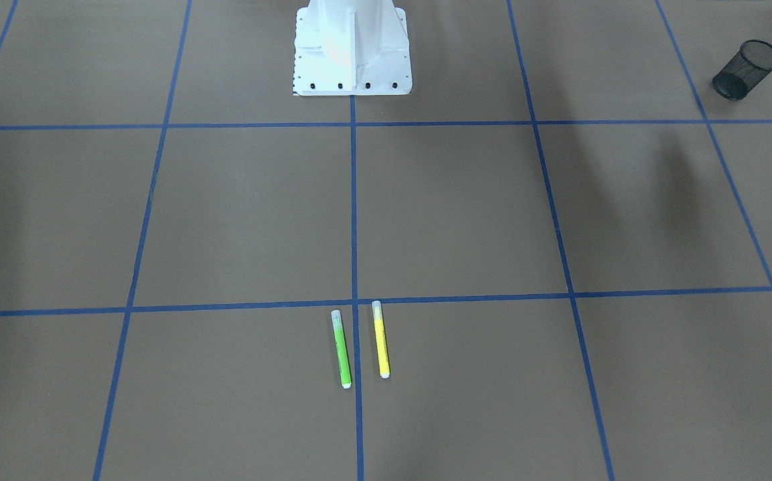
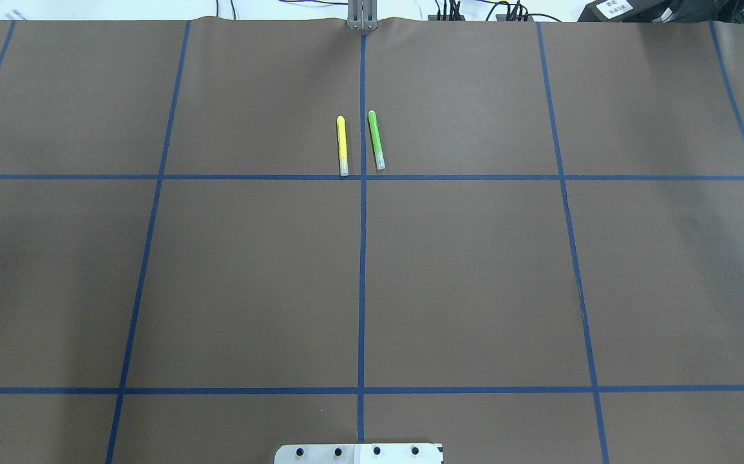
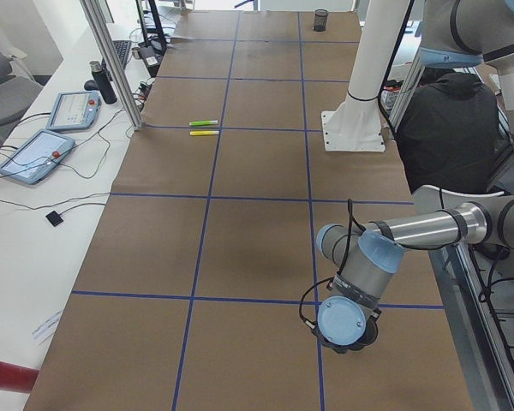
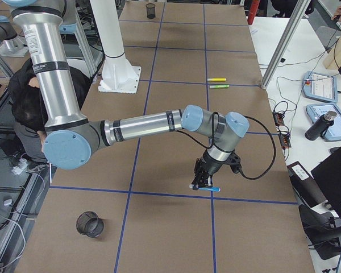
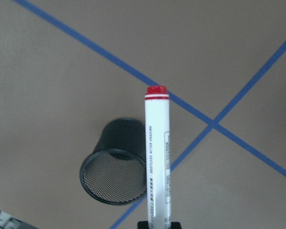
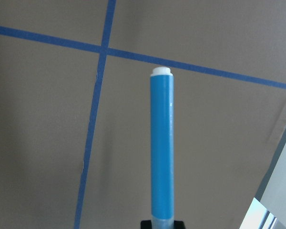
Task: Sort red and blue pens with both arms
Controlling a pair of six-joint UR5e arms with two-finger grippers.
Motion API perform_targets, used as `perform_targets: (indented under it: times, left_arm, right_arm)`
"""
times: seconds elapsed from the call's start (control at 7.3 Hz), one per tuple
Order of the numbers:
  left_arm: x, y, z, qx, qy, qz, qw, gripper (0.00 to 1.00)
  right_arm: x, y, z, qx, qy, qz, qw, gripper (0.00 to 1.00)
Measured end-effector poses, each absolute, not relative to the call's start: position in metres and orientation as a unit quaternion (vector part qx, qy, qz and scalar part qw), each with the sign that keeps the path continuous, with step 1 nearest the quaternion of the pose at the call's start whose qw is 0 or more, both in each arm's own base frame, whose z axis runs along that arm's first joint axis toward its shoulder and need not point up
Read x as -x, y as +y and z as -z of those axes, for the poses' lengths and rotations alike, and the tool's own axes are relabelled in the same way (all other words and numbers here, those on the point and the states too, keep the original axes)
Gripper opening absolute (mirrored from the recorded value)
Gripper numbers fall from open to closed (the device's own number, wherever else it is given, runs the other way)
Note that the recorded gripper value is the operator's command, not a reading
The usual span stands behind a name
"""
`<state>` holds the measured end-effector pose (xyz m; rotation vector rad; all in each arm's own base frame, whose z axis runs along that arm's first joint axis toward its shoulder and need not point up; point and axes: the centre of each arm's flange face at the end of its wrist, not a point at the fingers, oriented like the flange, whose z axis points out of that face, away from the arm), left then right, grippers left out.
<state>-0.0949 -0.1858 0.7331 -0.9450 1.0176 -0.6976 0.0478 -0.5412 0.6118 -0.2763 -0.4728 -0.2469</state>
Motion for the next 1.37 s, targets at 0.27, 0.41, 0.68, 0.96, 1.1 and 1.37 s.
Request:
perform_targets:
  times: [0.27, 0.41, 0.68, 0.96, 1.1, 1.37]
  left_arm:
    - [0.09, -0.155, -0.76, 0.464, 0.464, 0.35, 0.668, 0.0]
    - [0.089, -0.144, -0.774, 0.476, 0.465, 0.362, 0.653, 0.0]
    - [0.086, -0.132, -0.792, 0.489, 0.469, 0.379, 0.63, 0.0]
    - [0.082, -0.123, -0.804, 0.493, 0.478, 0.399, 0.608, 0.98]
    - [0.08, -0.119, -0.806, 0.494, 0.481, 0.404, 0.601, 1.0]
    - [0.079, -0.121, -0.807, 0.487, 0.49, 0.411, 0.595, 1.0]
  right_arm:
    - [-0.053, -0.537, -0.616, 0.138, -0.236, 0.116, 0.955, 0.0]
    - [-0.056, -0.536, -0.616, 0.137, -0.237, 0.115, 0.955, 0.0]
    - [-0.063, -0.534, -0.617, 0.135, -0.239, 0.113, 0.955, 0.0]
    - [-0.07, -0.532, -0.619, 0.133, -0.242, 0.114, 0.954, 0.0]
    - [-0.071, -0.531, -0.62, 0.133, -0.244, 0.114, 0.954, 0.0]
    - [-0.076, -0.521, -0.629, 0.139, -0.252, 0.105, 0.952, 0.0]
